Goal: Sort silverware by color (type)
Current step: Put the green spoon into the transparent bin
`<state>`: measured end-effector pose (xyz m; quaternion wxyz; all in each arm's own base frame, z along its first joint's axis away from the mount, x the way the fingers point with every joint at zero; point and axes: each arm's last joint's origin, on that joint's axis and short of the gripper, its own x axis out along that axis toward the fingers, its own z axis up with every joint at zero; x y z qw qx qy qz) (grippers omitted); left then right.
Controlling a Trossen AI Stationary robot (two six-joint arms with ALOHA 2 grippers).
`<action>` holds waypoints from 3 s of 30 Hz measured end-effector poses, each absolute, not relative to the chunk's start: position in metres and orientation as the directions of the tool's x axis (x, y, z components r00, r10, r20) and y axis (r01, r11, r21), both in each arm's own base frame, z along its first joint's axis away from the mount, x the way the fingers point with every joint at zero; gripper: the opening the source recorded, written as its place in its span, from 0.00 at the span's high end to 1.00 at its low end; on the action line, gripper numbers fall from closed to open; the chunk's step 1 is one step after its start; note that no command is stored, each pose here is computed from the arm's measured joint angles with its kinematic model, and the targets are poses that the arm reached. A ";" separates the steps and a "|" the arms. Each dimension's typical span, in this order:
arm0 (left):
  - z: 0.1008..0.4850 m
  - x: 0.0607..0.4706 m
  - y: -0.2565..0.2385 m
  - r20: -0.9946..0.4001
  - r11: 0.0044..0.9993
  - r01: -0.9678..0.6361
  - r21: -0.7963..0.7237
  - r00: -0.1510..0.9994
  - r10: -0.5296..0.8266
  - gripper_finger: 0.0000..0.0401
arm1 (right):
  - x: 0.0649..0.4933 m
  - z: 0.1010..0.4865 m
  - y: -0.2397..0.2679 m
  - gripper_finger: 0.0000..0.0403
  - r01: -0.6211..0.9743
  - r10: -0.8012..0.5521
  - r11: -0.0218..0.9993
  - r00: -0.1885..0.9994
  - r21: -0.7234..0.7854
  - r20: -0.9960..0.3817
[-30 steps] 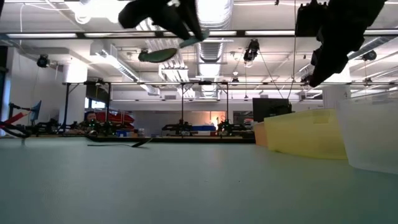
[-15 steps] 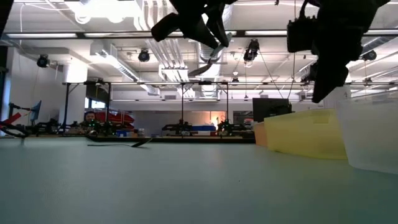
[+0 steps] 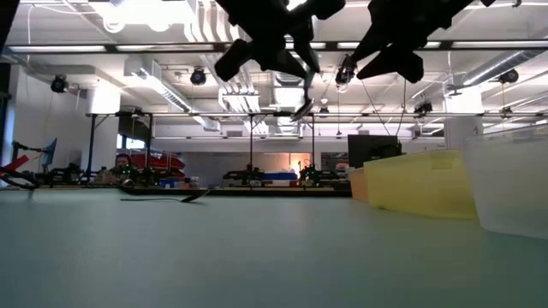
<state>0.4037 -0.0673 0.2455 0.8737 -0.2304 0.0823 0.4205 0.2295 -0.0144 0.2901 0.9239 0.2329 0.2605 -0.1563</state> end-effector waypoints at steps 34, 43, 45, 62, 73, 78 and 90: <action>0.287 0.429 -0.027 -0.050 0.654 -0.485 -0.580 0.823 0.566 0.89 | 0.239 0.306 -0.023 0.60 0.308 -0.148 0.860 0.914 0.408 -0.379; 0.286 0.429 -0.026 -0.053 0.651 -0.499 -0.571 0.815 0.577 0.88 | 0.237 0.306 -0.027 0.89 0.312 -0.161 0.876 0.908 0.368 -0.387; 0.286 0.429 -0.026 -0.053 0.653 -0.503 -0.567 0.813 0.580 0.86 | 0.237 0.306 -0.028 0.91 0.314 -0.173 0.888 0.905 0.336 -0.389; 0.275 0.419 -0.027 -0.238 0.766 -0.595 -0.244 0.802 0.547 0.62 | 0.203 0.341 -0.009 0.93 0.236 0.153 0.883 0.671 0.405 -0.725; 0.231 0.383 -0.023 -0.636 0.671 -0.741 0.024 0.506 0.582 0.63 | 0.182 0.277 0.071 0.93 0.164 0.400 0.869 0.326 0.467 -0.857; 0.222 0.365 -0.022 -0.738 0.669 -0.726 0.159 0.363 0.569 0.63 | 0.180 0.261 0.102 0.93 0.053 0.460 0.866 0.307 0.498 -0.833; 0.212 0.322 -0.028 -0.926 0.757 -0.562 0.332 -0.040 0.376 0.63 | 0.184 0.226 0.121 0.76 0.113 0.429 0.882 0.213 0.458 -0.878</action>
